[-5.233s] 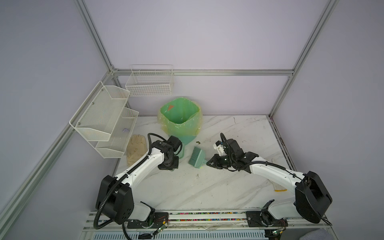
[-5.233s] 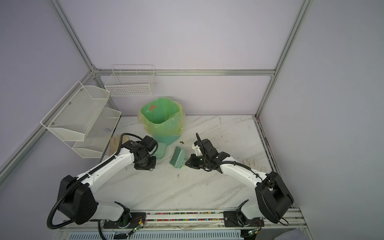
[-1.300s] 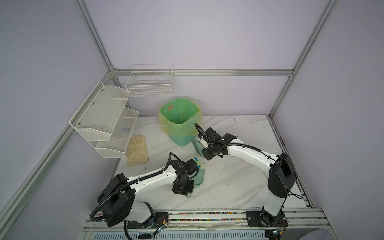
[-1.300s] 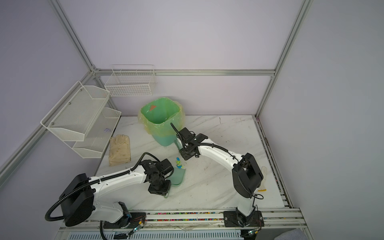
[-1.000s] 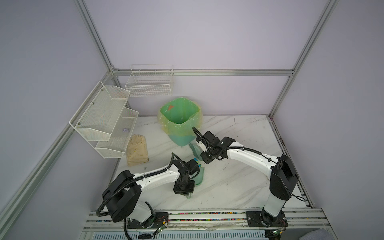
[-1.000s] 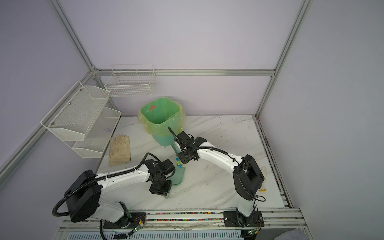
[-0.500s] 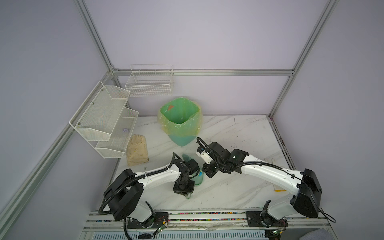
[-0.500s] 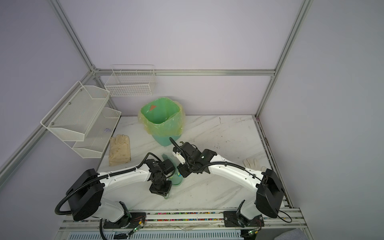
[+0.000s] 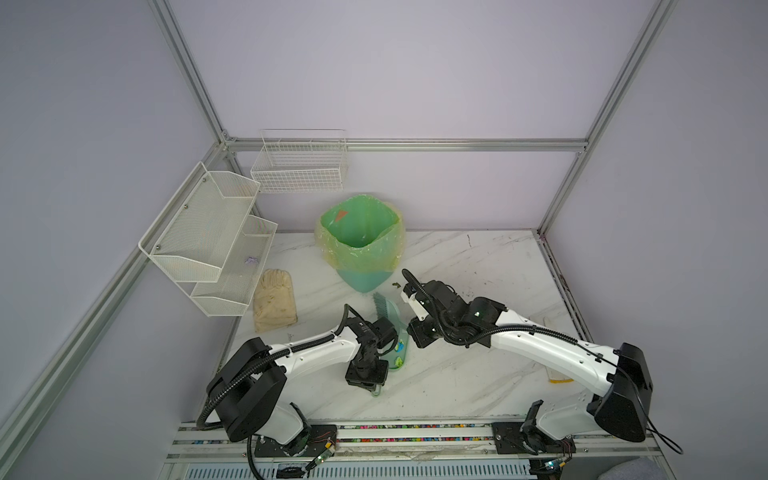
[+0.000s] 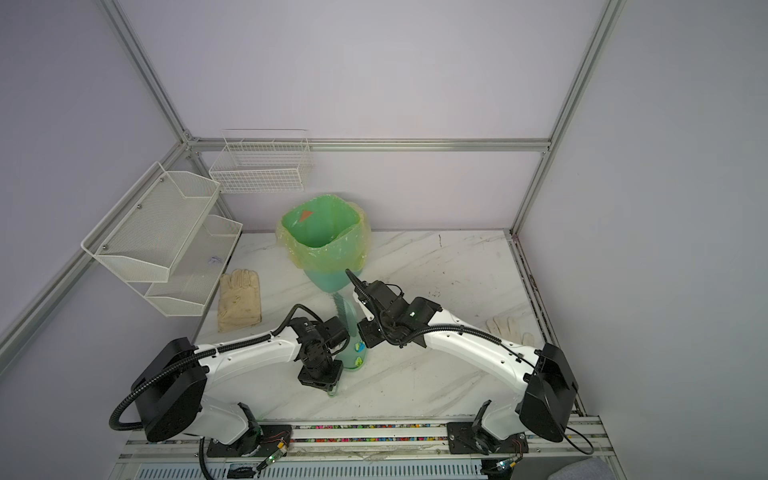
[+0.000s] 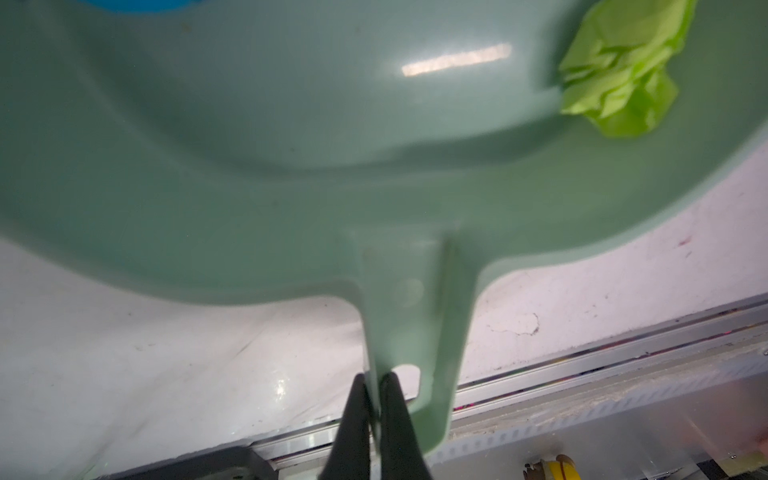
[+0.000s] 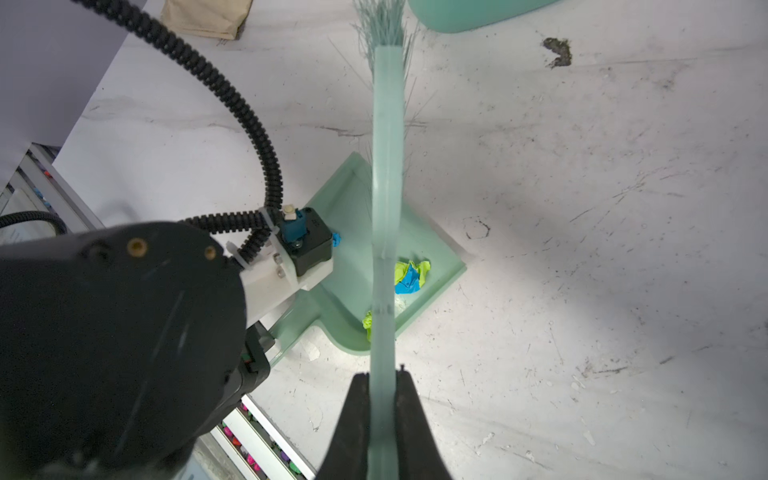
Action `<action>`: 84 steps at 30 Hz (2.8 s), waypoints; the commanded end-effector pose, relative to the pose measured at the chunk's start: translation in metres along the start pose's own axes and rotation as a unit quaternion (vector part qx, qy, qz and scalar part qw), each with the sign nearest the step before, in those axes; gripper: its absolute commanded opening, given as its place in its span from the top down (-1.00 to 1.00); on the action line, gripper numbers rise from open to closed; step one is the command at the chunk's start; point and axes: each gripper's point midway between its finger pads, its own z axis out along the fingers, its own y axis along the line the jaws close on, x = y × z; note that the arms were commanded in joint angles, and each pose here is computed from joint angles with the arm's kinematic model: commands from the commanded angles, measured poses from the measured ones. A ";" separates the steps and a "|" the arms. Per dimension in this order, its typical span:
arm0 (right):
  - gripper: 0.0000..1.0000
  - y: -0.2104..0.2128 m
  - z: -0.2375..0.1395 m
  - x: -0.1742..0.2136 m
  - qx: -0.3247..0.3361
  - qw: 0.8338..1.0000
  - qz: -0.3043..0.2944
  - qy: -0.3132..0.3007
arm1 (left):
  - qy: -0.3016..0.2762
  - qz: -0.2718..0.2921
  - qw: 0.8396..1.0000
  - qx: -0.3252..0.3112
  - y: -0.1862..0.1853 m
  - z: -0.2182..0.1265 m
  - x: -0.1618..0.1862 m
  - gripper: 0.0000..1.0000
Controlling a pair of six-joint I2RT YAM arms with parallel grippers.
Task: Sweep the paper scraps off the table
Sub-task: 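Sweep the blue and lime scraps into the dustpan with the right gripper's brush, then lift the scrap-filled dustpan toward the green bin with the left gripper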
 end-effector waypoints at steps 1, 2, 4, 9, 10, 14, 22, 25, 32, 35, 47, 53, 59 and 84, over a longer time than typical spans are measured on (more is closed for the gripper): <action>1.00 -0.008 -0.007 -0.019 0.023 0.999 0.023 -0.033 | -0.004 0.001 1.000 -0.011 0.009 -0.003 0.002 1.00; 1.00 -0.010 -0.006 -0.019 0.022 0.999 0.017 -0.033 | -0.006 0.001 1.000 -0.012 0.010 -0.004 0.001 1.00; 1.00 -0.014 0.000 -0.017 0.018 0.999 0.020 -0.029 | -0.010 0.002 1.000 -0.016 0.010 -0.007 -0.001 1.00; 1.00 -0.029 0.003 -0.022 0.029 0.999 0.034 -0.026 | -0.022 0.001 0.999 -0.033 0.018 -0.010 -0.003 1.00; 1.00 -0.031 0.003 -0.022 0.030 0.999 0.035 -0.027 | -0.022 0.000 0.999 -0.038 0.019 -0.011 -0.002 1.00; 1.00 -0.029 0.010 -0.010 0.014 1.000 0.024 -0.012 | -0.026 -0.003 0.999 -0.040 0.019 -0.013 -0.005 1.00; 1.00 -0.012 0.011 0.010 -0.052 0.998 0.021 0.000 | -0.024 -0.004 0.999 -0.045 0.017 -0.011 -0.010 1.00; 1.00 -0.004 0.004 0.008 -0.073 0.997 0.015 -0.006 | -0.023 -0.002 0.999 -0.042 0.015 -0.011 -0.012 1.00; 1.00 -0.025 0.001 -0.002 -0.020 0.997 0.067 -0.024 | -0.031 0.004 0.999 -0.035 0.010 -0.016 -0.016 1.00; 1.00 -0.042 0.001 -0.010 -0.004 0.994 0.100 -0.034 | -0.038 0.006 0.999 -0.029 0.007 -0.021 -0.018 1.00; 1.00 -0.086 -0.016 -0.040 0.042 0.985 0.152 -0.076 | -0.088 0.007 0.996 0.023 -0.002 -0.062 -0.028 1.00; 1.00 -0.090 -0.016 -0.040 0.040 0.984 0.156 -0.076 | -0.095 -0.004 0.995 0.010 0.011 -0.069 -0.029 1.00; 1.00 -0.090 -0.017 -0.039 0.038 0.984 0.155 -0.076 | -0.103 -0.011 0.995 -0.003 0.021 -0.074 -0.031 1.00; 1.00 -0.096 -0.020 -0.032 0.043 0.986 0.142 -0.077 | -0.205 -0.146 0.959 -0.131 0.145 -0.157 -0.042 1.00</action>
